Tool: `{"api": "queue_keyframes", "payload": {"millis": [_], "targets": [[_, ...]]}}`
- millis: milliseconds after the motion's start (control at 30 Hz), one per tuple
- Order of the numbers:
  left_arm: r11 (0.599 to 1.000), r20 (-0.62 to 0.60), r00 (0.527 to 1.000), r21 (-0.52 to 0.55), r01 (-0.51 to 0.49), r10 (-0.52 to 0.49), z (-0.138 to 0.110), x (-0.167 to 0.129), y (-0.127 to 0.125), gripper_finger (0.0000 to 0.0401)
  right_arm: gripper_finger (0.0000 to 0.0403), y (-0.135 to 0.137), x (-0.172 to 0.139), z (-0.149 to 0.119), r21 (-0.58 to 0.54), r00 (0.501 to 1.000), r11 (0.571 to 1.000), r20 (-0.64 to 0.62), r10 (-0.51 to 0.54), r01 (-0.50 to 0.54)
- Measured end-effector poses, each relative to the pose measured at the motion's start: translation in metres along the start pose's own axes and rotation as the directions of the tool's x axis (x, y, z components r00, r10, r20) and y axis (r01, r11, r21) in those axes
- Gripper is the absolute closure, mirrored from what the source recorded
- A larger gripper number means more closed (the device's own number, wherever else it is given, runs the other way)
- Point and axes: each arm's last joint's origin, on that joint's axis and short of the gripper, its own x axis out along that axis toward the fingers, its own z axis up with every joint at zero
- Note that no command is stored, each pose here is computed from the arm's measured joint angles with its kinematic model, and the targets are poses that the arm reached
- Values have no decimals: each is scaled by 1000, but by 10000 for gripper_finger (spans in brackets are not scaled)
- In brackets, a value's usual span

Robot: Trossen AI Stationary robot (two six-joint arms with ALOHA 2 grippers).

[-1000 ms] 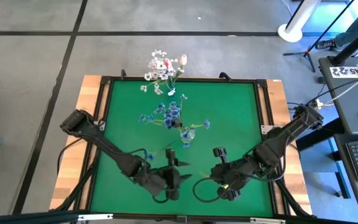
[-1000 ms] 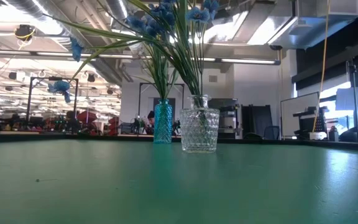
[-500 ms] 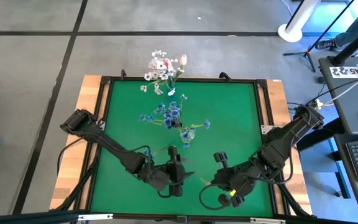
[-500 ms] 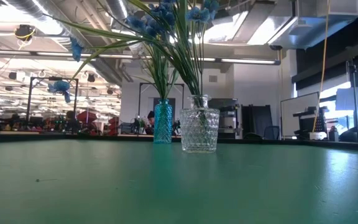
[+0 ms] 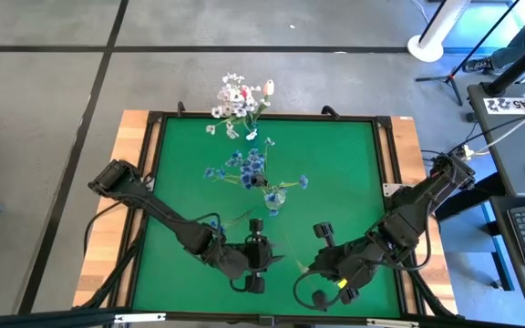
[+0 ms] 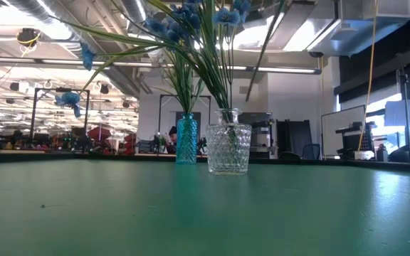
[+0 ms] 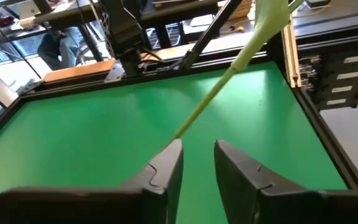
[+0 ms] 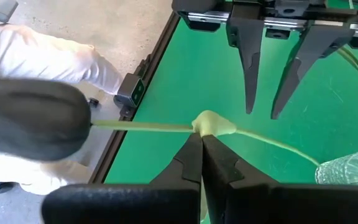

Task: Sort flowers into vase by color
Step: Put the black flower into the transparent vase

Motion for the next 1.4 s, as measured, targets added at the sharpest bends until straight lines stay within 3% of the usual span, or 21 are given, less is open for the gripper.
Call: {"api": "queue_keyframes", "payload": {"millis": [167, 433, 600, 1067, 1267, 1400], "targets": [[1000, 4, 1000, -3, -8, 8, 0, 0, 1, 305, 403, 0, 0, 0, 0, 1000, 1000, 0, 0, 0], [998, 7, 1000, -50, -25, 25, 2, 6, 9, 222, 403, 0, 0, 2, 0, 1000, 1000, 20, 5, -5], [997, 24, 999, -70, 36, -34, 4, 9, 11, 192, 403, 1, 0, 3, -13, 999, 1000, 34, 9, -8], [994, 69, 996, -91, 56, -50, 6, 13, 9, 229, 403, 1, 0, 4, -15, 999, 1000, 40, 10, -10], [997, 80, 997, -72, 29, -23, -15, 36, -5, 234, 403, 1, 0, 4, -15, 999, 1000, 41, 10, -9], [999, 73, 997, -46, -2, 5, -18, 34, -10, 261, 403, 1, 0, 4, -15, 999, 1000, 40, 10, -9]]}}
